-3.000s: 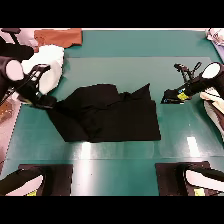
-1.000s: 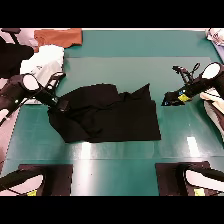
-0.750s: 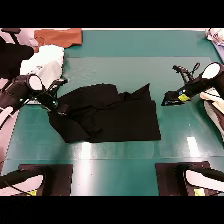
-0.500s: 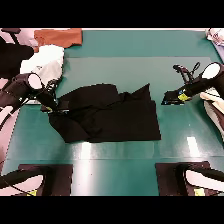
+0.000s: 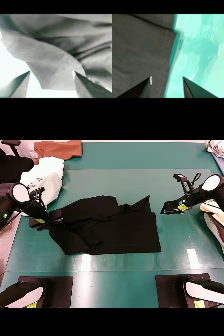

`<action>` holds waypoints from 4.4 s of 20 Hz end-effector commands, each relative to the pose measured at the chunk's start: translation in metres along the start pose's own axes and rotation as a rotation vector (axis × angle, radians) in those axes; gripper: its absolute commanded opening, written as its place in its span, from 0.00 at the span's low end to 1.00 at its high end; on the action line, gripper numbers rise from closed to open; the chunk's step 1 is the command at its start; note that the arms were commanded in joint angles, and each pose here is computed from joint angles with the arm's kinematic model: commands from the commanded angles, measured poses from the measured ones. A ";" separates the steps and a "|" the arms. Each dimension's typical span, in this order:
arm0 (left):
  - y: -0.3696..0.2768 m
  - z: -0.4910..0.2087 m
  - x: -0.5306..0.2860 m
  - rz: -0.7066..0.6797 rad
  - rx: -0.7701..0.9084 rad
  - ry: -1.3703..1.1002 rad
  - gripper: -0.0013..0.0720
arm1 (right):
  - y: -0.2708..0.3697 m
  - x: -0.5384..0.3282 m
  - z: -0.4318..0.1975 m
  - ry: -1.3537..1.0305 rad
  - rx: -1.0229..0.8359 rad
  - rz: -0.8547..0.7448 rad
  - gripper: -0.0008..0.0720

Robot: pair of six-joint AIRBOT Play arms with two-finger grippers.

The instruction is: Fold the shirts.

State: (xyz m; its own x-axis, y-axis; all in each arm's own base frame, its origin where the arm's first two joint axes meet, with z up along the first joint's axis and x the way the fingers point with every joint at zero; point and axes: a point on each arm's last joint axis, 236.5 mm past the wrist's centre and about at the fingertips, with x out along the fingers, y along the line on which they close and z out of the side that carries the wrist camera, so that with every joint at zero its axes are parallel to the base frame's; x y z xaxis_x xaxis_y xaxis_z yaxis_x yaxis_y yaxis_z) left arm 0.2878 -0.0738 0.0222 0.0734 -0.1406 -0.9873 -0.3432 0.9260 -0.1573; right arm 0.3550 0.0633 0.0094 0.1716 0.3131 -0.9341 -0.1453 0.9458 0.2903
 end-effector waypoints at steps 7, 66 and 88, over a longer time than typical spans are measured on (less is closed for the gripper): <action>-0.011 -0.012 0.038 0.026 -0.435 0.141 0.88 | -0.001 0.000 0.005 -0.023 -0.048 -0.004 0.64; 0.049 0.014 -0.074 0.175 0.065 -0.383 0.06 | 0.026 0.048 -0.064 -0.170 0.258 0.455 0.65; 0.043 0.017 -0.074 0.147 0.068 -0.397 0.06 | 0.020 0.072 0.017 -0.217 0.135 0.365 0.64</action>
State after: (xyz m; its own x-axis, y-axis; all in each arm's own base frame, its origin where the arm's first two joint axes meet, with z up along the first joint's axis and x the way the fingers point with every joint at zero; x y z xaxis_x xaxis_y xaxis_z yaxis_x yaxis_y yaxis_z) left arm 0.2831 -0.0173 0.0886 0.3827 0.1314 -0.9145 -0.3159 0.9488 0.0041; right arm 0.3645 0.1075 -0.0412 0.3381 0.6301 -0.6990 -0.1101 0.7641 0.6356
